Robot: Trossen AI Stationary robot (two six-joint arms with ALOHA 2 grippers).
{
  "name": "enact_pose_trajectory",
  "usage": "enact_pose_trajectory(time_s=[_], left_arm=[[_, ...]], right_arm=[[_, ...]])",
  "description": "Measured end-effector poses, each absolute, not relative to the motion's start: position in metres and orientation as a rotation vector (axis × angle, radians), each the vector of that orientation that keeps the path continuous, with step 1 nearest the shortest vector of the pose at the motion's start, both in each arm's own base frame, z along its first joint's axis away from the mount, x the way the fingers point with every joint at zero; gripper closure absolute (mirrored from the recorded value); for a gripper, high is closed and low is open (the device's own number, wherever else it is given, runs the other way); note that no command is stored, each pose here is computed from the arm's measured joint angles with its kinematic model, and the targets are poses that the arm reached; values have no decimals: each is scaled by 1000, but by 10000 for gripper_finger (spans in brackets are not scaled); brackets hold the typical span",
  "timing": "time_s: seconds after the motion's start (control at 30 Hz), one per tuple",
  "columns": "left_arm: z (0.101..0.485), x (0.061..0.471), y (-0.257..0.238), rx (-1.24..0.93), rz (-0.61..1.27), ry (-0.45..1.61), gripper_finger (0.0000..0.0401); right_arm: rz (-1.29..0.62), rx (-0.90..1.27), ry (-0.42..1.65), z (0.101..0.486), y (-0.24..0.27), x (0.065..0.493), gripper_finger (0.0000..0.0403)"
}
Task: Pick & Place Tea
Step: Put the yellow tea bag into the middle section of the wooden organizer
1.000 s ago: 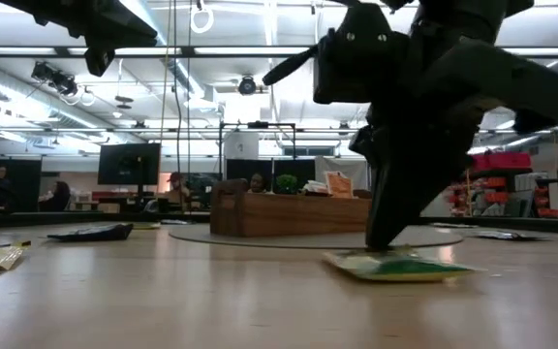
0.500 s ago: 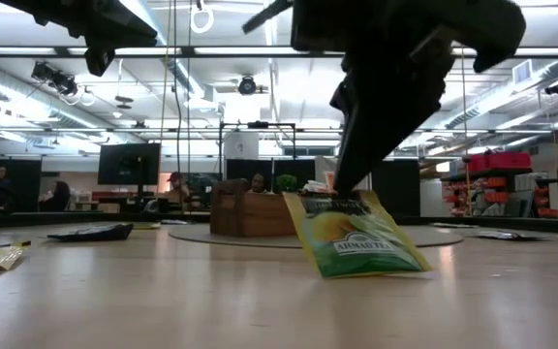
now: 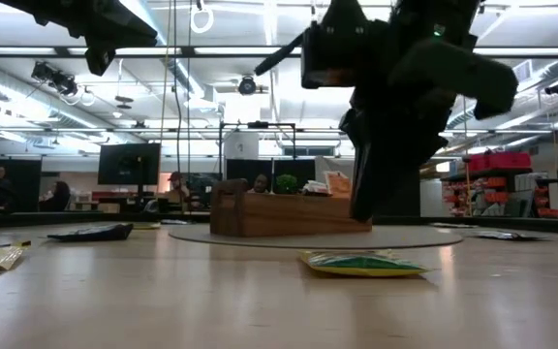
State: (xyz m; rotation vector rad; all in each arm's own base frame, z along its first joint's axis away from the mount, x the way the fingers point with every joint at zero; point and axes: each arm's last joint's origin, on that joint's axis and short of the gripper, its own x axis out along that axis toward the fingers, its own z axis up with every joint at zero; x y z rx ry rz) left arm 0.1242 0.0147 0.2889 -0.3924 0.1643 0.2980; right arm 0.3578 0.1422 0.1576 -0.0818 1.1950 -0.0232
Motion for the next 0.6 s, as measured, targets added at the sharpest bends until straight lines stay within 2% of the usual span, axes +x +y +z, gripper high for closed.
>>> enact_pose_trajectory(time_s=[0.2,0.43,0.5,0.6], left_arm=[[289,124,15,-393,298,164,341],[289,124,15,-392,298,164,341],[289,124,15,-392,298,164,341],[289,124,15,-392,298,164,341]], right_arm=[[52,150,1111,163,152,368,284],[25,190,1118,153,158,360,153],[19,192,1135,148,155,358,132],[13,193,1142,144,152,356,123]])
